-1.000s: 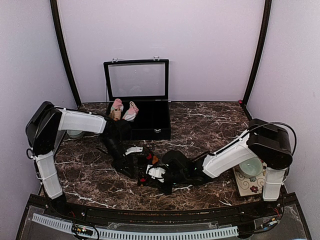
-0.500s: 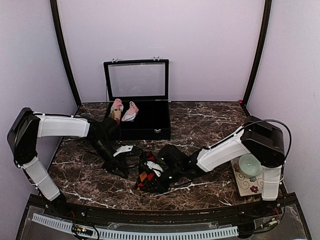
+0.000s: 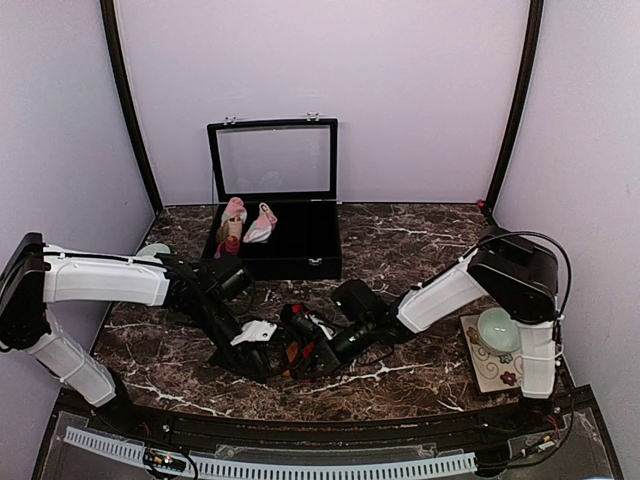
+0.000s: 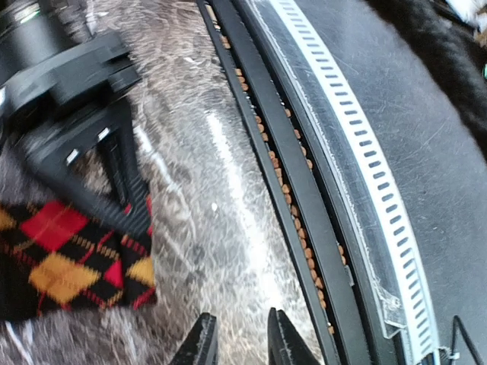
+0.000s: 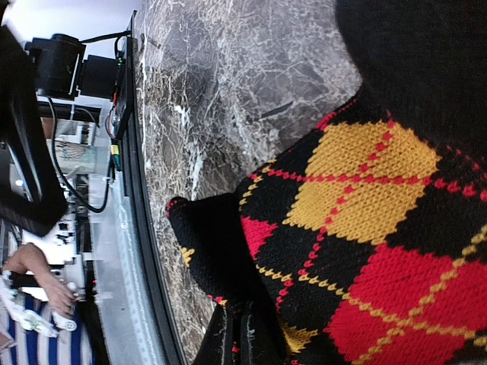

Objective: Roll the socks
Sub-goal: Pick up the sock from the center of the board.

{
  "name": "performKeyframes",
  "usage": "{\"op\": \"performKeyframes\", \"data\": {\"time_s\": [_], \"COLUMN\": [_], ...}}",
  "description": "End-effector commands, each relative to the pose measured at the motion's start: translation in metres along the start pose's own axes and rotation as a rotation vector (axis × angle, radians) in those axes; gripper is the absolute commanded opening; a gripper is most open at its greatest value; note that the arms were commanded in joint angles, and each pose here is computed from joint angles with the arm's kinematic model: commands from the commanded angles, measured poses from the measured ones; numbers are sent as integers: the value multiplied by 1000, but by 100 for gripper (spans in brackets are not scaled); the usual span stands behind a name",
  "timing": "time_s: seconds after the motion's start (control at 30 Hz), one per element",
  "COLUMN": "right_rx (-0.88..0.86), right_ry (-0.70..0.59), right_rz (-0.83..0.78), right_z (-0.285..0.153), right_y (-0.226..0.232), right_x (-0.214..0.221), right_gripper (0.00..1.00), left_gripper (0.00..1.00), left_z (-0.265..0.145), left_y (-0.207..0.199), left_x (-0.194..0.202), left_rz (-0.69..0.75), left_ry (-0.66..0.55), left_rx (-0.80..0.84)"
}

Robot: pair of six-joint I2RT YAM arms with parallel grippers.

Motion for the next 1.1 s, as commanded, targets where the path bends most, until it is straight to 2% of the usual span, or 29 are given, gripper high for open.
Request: {"op": "performKeyframes", "data": {"time_s": [0.0, 0.33, 0.43, 0.73, 1.07], "right_rx": [273, 294, 286, 268, 244], "right_ry": [151, 162, 166, 161, 156], "right_rz": [315, 398, 397, 401, 409], "right_z": [11, 10, 9, 5, 4], "right_y": [-75, -91, -90, -88, -85], "right_x": [49, 55, 54, 51, 51], "right_gripper": [0, 0, 0, 0, 0], "left_gripper": [25, 23, 23, 33, 29], "left_z": [15, 50, 51, 46, 58], "left_y": [12, 24, 28, 23, 29], "left_x": [-9, 5, 5, -4, 12], "left_rz": [100, 162, 179, 259, 263], "left_ry": [55, 169, 175, 178, 259], "left_rx": [-55, -63, -101, -159, -162]}}
Point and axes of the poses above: each gripper's point midway between its finger pads, its own z axis out along the fingers, its own y axis along the line the jaws close on, x = y × z, the point moved 8 cm from there along -z, back along the fingers, and after that the axes turned 10 degrees about z, right-handed, at the moved point
